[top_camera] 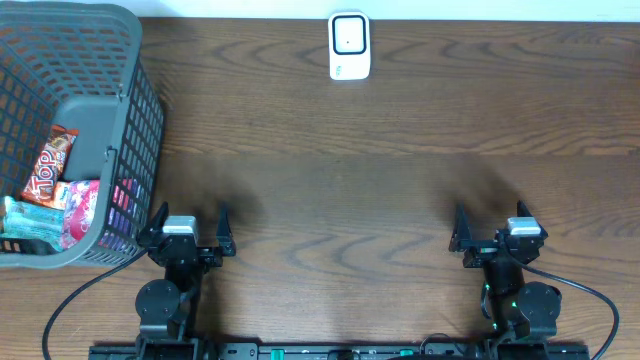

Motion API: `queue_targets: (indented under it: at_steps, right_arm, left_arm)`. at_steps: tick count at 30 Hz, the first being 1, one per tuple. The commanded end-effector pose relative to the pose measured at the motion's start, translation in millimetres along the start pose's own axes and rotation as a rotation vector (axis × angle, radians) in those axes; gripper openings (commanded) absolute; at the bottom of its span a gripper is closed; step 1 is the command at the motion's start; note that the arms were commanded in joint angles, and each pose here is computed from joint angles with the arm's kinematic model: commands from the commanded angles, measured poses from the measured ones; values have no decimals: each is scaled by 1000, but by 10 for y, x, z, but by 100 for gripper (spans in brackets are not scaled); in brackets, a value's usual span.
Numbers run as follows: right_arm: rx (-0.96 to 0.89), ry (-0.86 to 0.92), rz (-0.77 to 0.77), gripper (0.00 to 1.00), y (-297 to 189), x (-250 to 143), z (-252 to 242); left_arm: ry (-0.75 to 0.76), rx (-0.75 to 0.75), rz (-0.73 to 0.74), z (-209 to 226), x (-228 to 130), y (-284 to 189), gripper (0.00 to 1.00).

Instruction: Scan the item barcode

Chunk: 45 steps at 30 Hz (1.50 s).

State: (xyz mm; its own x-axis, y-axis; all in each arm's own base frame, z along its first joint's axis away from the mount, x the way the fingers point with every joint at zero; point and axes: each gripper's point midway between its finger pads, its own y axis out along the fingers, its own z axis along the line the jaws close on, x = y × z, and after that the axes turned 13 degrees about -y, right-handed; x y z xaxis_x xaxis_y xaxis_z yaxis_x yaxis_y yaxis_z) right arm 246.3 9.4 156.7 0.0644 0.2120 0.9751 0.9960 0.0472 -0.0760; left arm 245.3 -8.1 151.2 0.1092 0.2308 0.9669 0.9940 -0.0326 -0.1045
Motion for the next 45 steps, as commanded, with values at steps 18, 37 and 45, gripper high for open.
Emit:
queue_targets:
  at_steps: [18, 37, 45]
  right_arm:
    - [-3, -7, 2, 99, -2, -7, -12]
    - [-3, -7, 2, 99, -2, -6, -12]
    - [-3, -8, 2, 99, -2, -7, -12]
  left_arm:
    - [-399, -198, 26, -342, 47, -31, 98]
    - [-313, 39, -290, -225, 2004, -549, 98]
    - [-194, -82, -142, -627, 2388, -374, 98]
